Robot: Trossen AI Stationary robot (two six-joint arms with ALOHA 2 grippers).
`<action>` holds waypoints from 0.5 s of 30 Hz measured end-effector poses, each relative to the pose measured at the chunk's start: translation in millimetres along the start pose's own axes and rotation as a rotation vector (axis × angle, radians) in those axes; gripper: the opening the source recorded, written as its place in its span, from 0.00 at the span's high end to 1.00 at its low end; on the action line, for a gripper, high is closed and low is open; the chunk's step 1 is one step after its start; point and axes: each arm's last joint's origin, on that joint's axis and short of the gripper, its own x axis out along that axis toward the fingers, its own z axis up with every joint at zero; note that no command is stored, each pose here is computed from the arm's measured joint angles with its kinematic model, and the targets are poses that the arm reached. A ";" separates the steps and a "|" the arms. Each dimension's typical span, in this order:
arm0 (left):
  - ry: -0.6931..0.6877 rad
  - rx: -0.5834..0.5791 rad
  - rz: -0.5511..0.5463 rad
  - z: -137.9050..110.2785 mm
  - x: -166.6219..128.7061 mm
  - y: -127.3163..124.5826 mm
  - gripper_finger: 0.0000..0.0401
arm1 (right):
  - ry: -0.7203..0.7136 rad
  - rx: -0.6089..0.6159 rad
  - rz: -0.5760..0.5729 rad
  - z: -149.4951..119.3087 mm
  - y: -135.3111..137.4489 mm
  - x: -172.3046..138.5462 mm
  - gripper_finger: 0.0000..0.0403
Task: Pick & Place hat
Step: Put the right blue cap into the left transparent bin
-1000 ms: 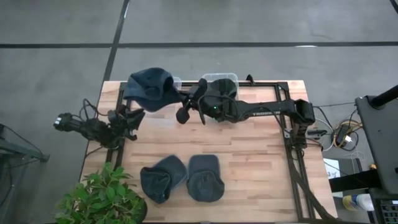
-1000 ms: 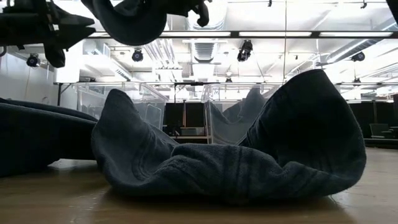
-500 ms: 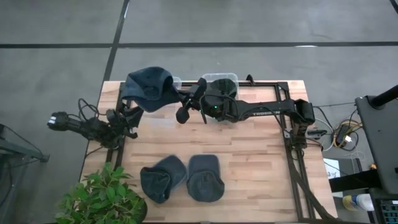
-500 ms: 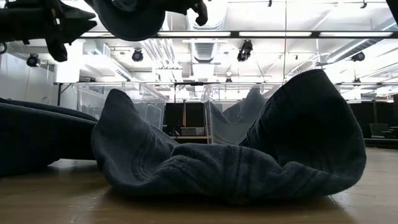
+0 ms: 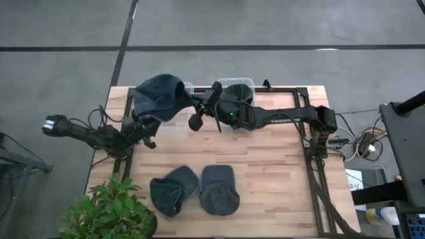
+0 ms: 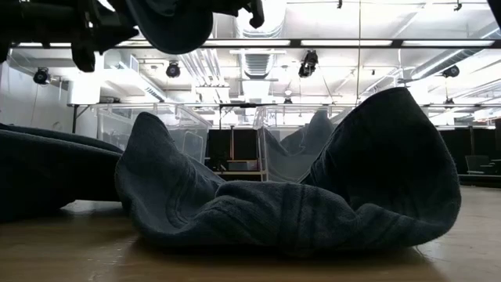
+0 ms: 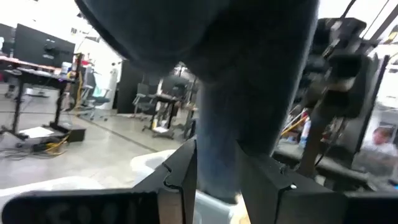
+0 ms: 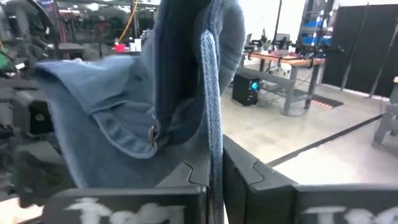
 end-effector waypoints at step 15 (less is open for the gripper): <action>0.049 -0.016 -0.038 -7.3 -1.2 -0.8 0.74 | -0.057 -0.021 -0.017 20.5 -5.5 -9.0 0.97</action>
